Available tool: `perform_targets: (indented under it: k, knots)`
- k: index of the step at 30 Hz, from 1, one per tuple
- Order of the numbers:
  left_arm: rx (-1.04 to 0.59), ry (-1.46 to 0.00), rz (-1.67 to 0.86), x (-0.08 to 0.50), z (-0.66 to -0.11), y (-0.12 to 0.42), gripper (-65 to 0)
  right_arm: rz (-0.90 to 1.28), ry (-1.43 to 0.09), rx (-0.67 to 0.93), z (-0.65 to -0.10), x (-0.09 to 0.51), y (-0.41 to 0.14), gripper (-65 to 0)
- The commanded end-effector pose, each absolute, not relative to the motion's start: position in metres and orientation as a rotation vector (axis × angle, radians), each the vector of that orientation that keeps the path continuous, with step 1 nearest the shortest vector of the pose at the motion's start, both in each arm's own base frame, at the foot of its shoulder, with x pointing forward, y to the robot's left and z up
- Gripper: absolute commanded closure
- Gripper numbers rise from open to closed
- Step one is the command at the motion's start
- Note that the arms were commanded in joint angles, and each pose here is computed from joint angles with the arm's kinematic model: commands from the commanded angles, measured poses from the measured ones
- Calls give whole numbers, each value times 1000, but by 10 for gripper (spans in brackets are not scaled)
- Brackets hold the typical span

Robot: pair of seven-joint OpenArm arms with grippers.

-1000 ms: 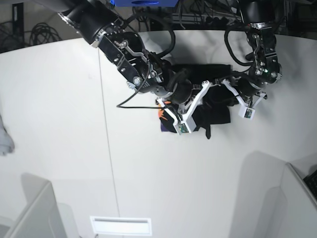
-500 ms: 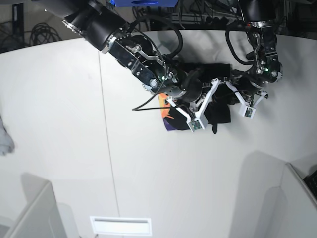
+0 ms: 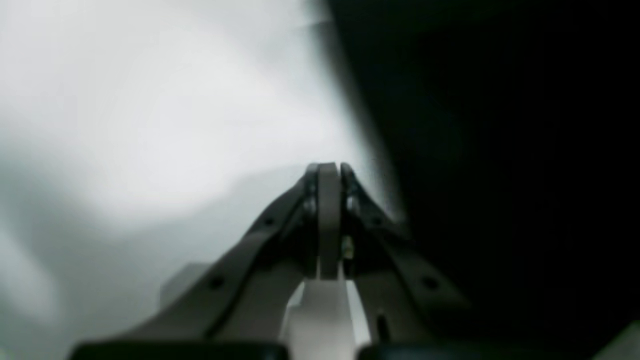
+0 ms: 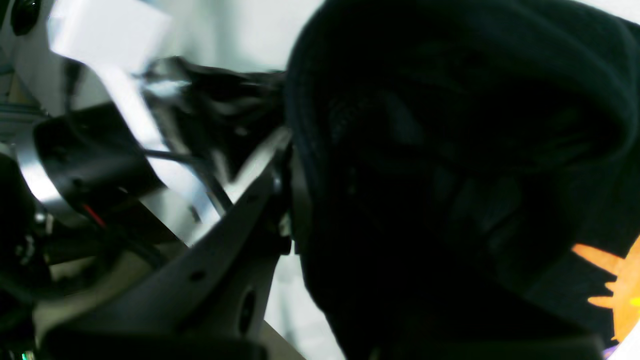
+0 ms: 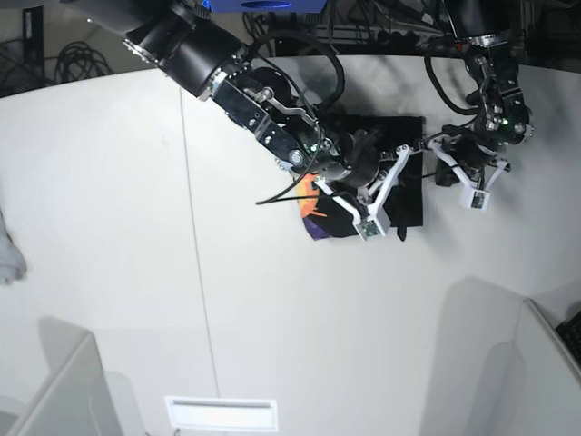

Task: Fold the T-shirt properly
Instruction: 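Carry the right gripper's end over onto the left gripper's end, then release the folded end and pull the right gripper back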

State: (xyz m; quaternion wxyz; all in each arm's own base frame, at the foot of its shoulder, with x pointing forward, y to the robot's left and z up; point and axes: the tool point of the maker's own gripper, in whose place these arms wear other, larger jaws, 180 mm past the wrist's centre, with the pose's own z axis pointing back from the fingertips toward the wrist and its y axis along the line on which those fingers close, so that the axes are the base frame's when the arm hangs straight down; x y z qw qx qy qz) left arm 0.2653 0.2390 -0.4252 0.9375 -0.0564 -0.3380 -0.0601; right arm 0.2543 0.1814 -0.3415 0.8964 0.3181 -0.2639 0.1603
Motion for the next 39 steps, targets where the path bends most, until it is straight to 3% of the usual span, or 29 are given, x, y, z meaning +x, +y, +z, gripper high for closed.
perform_targets:
  k: [1,10,19,39]
  knots:
    - [-90,-706,-128,269,-418,246,0,347,-591,705,-322,260,193,0]
    - [74,-760,-70,231,-377,300,0,435,-576,712,-322,240,207,0]
    - [182,-695,-5,183,-373,346,0,425,-573,695,-326,245,207,0]
    - [198,-694,-18,177,-367,346,0,354,-594,656,-333,260,202,0]
